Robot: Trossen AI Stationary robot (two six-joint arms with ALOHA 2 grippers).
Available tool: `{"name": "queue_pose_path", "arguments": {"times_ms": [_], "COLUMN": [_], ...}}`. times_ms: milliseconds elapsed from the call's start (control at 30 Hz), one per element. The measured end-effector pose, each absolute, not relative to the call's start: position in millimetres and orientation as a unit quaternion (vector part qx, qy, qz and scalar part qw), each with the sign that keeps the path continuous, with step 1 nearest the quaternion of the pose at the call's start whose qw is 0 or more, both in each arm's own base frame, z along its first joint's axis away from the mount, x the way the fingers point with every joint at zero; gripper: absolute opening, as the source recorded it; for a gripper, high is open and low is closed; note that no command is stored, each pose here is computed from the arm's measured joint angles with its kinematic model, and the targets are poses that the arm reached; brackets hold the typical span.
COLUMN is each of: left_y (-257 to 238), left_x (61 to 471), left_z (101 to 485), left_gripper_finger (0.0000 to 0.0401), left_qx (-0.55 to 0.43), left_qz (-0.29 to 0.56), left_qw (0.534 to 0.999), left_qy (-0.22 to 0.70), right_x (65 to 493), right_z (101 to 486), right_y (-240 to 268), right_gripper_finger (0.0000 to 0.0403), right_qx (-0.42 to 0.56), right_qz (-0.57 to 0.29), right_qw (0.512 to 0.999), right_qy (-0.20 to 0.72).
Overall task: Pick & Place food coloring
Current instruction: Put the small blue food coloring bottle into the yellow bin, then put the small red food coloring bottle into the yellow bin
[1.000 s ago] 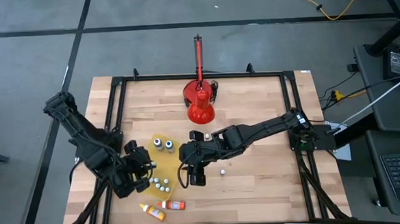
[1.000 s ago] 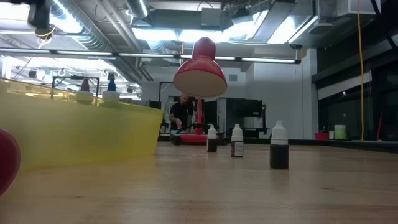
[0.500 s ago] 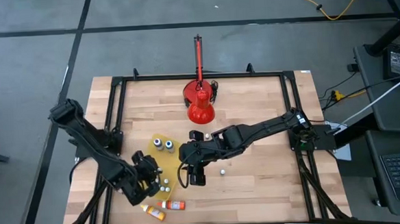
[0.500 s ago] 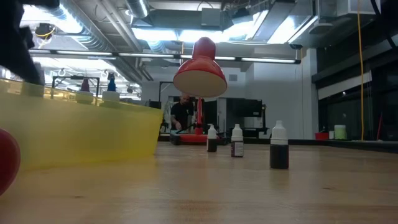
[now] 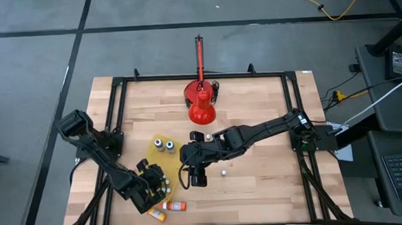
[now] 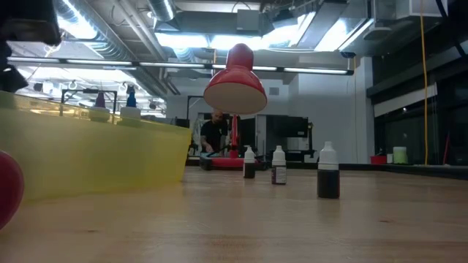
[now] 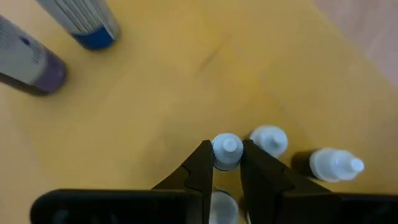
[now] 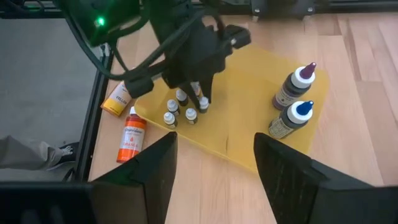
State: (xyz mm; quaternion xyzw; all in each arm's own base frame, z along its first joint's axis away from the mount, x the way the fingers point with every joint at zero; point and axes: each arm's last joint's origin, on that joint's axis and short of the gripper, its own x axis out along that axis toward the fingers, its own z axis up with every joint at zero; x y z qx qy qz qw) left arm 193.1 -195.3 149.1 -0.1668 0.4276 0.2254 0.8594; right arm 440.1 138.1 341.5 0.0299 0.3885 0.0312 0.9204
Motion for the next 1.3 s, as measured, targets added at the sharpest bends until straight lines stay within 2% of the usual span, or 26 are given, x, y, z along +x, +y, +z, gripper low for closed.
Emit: {"name": "queue_pose_path", "arguments": {"times_ms": [267, 633, 900, 1100, 1300], "left_y": [-198, -198, -192, -181, -171], "left_x": [192, 193, 190, 185, 181], "left_z": [145, 145, 160, 182, 208], "left_gripper_finger": [0.0063, 0.0117, 0.0152, 0.0177, 0.0182], "left_qx": [-0.167, -0.166, -0.166, -0.173, -0.175], "left_qz": [0.222, 0.215, 0.221, 0.218, 0.18], "left_qw": [0.855, 0.851, 0.867, 0.872, 0.888], "left_qy": [0.437, 0.449, 0.415, 0.403, 0.386], "right_x": [440, 441, 440, 430, 404], "right_z": [342, 342, 342, 340, 337], "right_y": [138, 138, 138, 143, 162], "right_gripper_finger": [0.0213, 0.0213, 0.0213, 0.0213, 0.0213], "right_qx": [0.029, 0.021, 0.032, 0.018, -0.026], "right_qz": [0.032, 0.035, 0.03, -0.03, -0.105], "right_qw": [0.921, 0.922, 0.921, 0.913, 0.891], "right_qy": [0.387, 0.385, 0.386, 0.407, 0.441]}}
